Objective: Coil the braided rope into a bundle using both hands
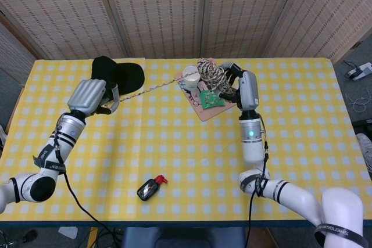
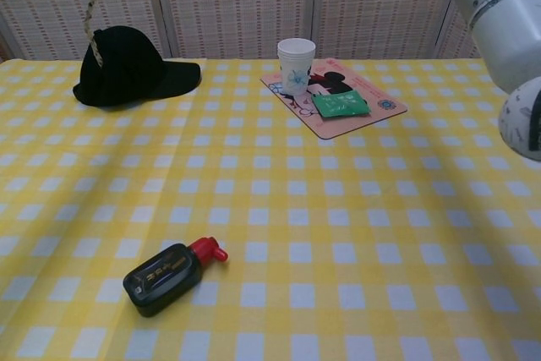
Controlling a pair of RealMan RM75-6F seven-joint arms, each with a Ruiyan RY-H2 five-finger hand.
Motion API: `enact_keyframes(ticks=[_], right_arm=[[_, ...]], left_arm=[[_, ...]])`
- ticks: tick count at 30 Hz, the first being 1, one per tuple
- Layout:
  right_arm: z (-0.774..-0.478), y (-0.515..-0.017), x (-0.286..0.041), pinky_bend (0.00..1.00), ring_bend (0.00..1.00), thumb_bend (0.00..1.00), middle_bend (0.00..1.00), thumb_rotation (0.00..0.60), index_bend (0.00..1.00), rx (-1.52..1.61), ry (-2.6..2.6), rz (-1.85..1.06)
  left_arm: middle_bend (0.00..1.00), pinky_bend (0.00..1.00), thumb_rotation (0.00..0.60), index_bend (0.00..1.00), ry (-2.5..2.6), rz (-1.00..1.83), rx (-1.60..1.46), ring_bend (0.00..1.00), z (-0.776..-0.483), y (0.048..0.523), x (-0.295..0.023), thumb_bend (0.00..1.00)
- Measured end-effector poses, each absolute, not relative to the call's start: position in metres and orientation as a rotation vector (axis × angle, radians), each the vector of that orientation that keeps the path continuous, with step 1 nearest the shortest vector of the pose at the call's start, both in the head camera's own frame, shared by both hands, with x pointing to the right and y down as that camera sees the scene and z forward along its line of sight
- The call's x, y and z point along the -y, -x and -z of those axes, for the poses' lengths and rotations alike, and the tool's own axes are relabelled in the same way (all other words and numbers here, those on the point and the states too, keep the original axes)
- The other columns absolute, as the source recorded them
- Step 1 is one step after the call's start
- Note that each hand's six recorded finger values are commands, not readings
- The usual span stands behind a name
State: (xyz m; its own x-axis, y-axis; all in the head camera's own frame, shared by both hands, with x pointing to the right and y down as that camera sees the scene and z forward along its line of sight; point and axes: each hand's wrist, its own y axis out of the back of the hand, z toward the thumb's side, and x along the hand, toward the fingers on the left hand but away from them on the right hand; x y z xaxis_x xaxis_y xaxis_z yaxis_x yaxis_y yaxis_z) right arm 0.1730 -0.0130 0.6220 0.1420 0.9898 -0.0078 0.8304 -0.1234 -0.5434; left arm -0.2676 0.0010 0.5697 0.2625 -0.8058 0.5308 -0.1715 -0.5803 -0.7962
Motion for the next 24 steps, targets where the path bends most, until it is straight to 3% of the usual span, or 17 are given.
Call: enact_keyframes(ticks=[24], right_arm=[[-0.643, -0.184, 0.024, 0.66, 0.61, 0.38, 0.66, 0.600, 0.83, 1.801, 1.879, -0.689]], left_arm=[[1.00, 1.00, 0.600, 0.76, 1.970, 1.202, -0.756, 1.00, -0.539, 0.255, -0.019, 0.40]])
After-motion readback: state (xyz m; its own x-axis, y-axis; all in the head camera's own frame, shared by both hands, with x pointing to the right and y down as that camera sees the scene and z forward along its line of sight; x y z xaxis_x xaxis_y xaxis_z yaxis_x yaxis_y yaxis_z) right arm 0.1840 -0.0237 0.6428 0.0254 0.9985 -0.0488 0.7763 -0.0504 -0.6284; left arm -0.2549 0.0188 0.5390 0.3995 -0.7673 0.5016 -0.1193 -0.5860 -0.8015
